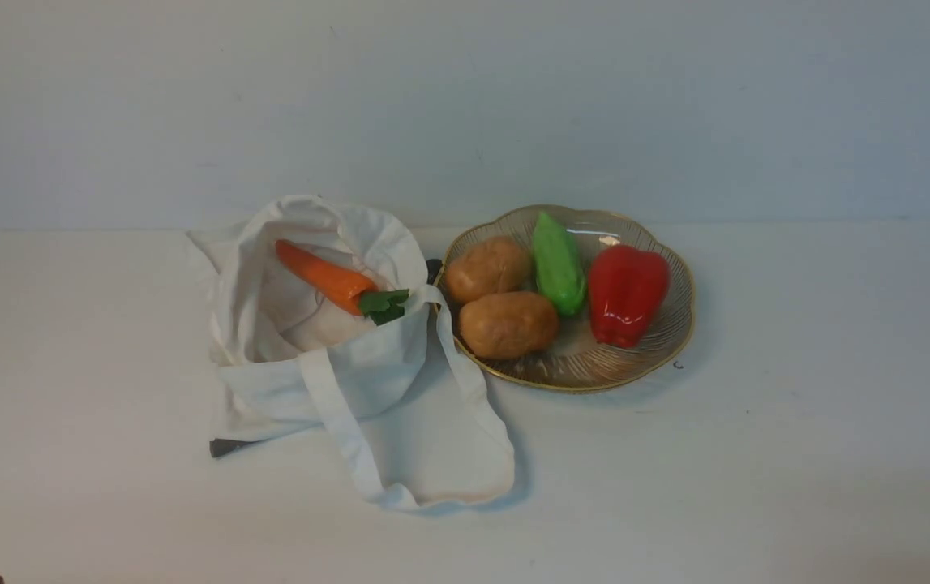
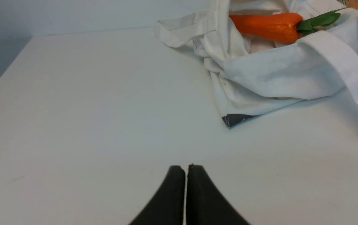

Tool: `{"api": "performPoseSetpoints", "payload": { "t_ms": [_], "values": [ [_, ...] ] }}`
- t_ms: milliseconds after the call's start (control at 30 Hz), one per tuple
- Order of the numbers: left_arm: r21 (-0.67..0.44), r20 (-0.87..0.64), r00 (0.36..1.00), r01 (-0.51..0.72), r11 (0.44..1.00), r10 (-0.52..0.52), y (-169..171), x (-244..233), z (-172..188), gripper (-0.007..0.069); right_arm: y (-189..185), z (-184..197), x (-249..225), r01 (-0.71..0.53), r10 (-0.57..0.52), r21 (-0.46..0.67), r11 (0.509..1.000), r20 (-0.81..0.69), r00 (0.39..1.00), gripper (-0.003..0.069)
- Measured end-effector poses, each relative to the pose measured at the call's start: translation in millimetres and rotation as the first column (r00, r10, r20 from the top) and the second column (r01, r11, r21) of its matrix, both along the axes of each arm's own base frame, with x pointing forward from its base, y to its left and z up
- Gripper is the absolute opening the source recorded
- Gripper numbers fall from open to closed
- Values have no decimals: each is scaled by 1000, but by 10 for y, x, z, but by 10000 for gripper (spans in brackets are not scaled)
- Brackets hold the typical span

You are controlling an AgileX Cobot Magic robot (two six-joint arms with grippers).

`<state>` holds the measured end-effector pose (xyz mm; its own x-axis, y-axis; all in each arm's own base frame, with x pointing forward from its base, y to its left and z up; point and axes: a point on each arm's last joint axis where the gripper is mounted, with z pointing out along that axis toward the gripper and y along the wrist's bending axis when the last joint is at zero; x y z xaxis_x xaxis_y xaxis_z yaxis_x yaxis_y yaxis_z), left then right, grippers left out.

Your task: Take vegetables from cloth bag on white table place on plate.

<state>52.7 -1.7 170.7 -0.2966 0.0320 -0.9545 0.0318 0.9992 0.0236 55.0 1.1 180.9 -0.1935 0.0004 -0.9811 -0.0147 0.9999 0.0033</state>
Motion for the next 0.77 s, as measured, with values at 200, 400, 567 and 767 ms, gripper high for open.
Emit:
{"api": "performPoseSetpoints", "payload": {
  "t_ms": [200, 400, 567, 767],
  "values": [
    [0, 0, 1000, 0, 1000, 0, 0, 0, 0, -5, 0, 0, 0, 0, 0, 0, 1000, 0, 1000, -15],
    [0, 0, 1000, 0, 1000, 0, 0, 0, 0, -5, 0, 0, 0, 0, 0, 2, 1000, 0, 1000, -15],
    [0, 0, 1000, 0, 1000, 0, 0, 0, 0, -5, 0, 0, 0, 2, -2, 8, 1000, 0, 1000, -15],
    [0, 0, 1000, 0, 1000, 0, 0, 0, 0, -5, 0, 0, 0, 2, -2, 10, 1000, 0, 1000, -15]
  ]
}}
